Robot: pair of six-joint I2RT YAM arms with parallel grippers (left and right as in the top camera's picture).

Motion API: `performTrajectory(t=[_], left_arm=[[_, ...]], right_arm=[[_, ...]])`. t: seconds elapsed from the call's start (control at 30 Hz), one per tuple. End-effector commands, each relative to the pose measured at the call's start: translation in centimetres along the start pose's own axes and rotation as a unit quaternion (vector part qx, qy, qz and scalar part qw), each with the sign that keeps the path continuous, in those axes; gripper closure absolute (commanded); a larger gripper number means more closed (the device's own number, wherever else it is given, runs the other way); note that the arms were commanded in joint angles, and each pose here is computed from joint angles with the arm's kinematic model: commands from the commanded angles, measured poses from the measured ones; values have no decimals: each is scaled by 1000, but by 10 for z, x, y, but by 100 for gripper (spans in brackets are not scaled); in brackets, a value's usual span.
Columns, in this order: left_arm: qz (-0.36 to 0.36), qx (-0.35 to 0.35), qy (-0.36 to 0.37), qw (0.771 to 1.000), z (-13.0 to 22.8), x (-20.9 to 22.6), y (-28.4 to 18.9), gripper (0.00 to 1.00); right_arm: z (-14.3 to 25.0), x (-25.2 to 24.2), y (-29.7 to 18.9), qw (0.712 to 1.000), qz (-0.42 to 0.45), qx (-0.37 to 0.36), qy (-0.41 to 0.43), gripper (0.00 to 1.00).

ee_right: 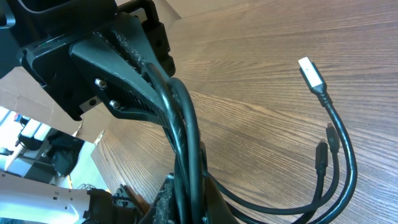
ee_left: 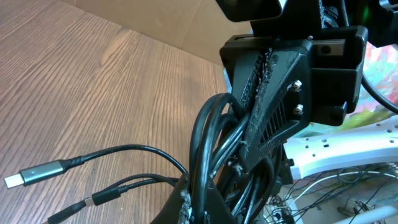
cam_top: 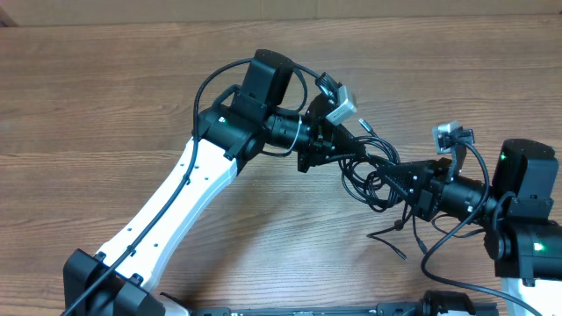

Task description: Untangle cables

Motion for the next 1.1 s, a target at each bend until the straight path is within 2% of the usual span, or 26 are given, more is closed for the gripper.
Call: performTrajectory(t=[0.0,0.03,0.07,0.23,0.3,0.4,0.57,0.83,1.07], left_arm=[[51,-5,21,998,-6,-16,-2,96],[63,-6,25,998,-7,-18,-2,96],[76,-8,32,997,-8,-20,-2,96],[79,-23,34,996,-18,-22,-3,96],[78,-29,34,996,-22,-23,-3,96],[71,-36,27,996,-25,-22,-3,96],[76,-37,4,996,-28,-24,-1,96],[177,-26,43,983,-40,-49,-4,96],[222,-11,61,973,-50,-64,-12,96]], right_arm=[[1,-1,0,1000,8,0,-2,95],[2,-3,0,1000,23,4,0,91],[3,-6,0,999,38,9,3,77],[9,-12,-1,996,81,29,17,20],[11,-14,-2,995,94,34,20,13],[12,-16,-2,994,105,38,22,6],[13,-21,-4,990,136,44,22,0],[19,-43,-4,970,226,80,36,0],[29,-66,4,952,265,135,72,0]])
Point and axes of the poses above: each gripper's point midway between its finger pads, its own y axis out along the fingers, its own x axis along the line the jaws close on, z = x × y, the point moved 9 cm from there along -y, back along the fingers, and after that the axes turned 14 degrees about -y, right-handed, at the moved point
